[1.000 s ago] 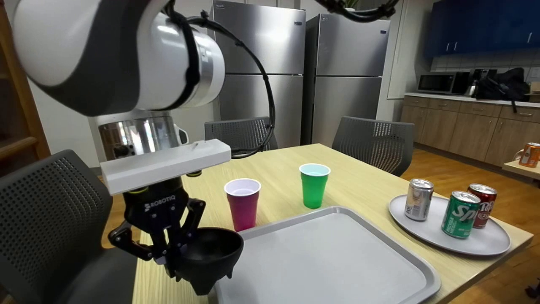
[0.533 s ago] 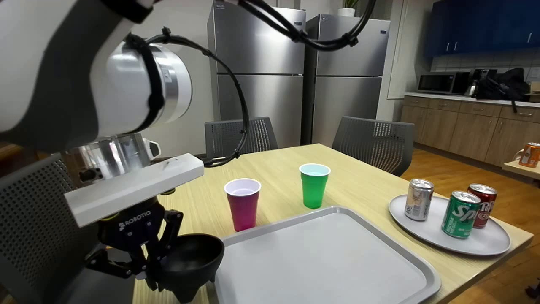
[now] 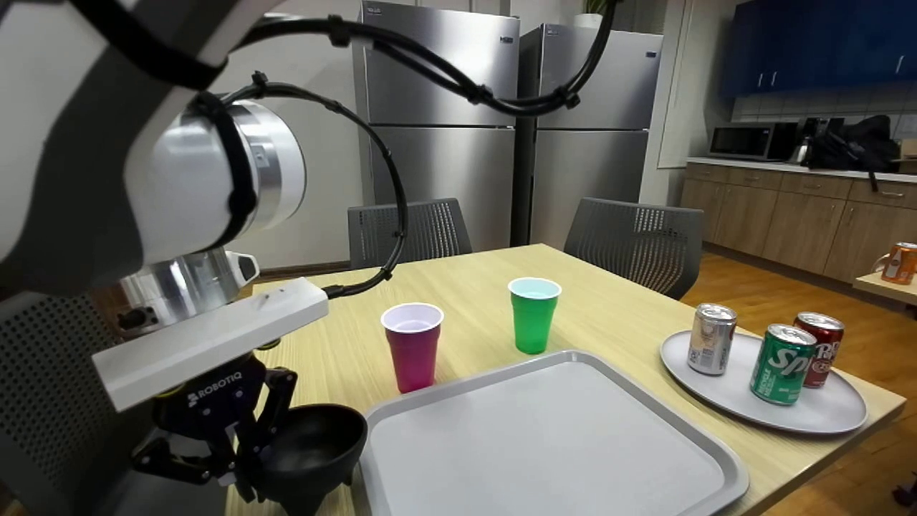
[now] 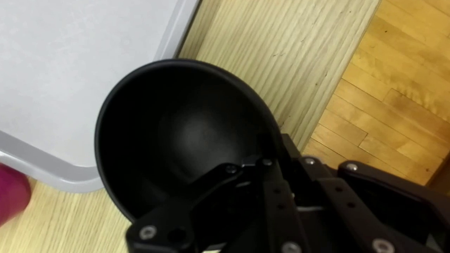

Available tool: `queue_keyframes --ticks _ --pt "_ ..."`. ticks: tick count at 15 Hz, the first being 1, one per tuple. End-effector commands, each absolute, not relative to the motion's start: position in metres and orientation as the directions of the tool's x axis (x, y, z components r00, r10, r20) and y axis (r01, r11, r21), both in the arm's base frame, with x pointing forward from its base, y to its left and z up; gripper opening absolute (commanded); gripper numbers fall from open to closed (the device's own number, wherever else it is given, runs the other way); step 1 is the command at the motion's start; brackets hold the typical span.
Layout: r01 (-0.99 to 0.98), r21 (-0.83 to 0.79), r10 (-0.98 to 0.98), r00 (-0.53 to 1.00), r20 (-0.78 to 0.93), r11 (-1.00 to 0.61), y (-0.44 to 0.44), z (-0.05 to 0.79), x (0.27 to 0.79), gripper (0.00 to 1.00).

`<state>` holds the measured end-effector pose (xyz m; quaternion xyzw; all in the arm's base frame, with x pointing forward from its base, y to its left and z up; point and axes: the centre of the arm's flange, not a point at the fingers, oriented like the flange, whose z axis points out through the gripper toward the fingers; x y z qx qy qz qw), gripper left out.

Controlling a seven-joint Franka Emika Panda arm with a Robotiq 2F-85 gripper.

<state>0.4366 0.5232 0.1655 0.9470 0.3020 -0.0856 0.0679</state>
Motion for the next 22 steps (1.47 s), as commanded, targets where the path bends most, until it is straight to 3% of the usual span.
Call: queue_keyframes --ticks 1,9,10,11,20,22 --pt "0.604 0.090 0.578 0.789 -0.208 -0.792 0.534 0.166 0.447 0.02" --pt "0.617 0.091 0.590 0.779 -0.211 -0.782 0.533 0.157 0.448 0.02" --pt "0.619 0.089 0.592 0.777 -0.215 -0.780 0.533 0.157 0.448 0.34" --pt "0.627 0.083 0.601 0.770 -0.216 -0.774 0.532 0.158 0.448 0.35" --pt "0.665 0.052 0.650 0.742 -0.161 -0.745 0.516 0.210 0.447 0.99" --pt "0.653 0.043 0.641 0.752 -0.153 -0.756 0.507 0.221 0.451 1.00"
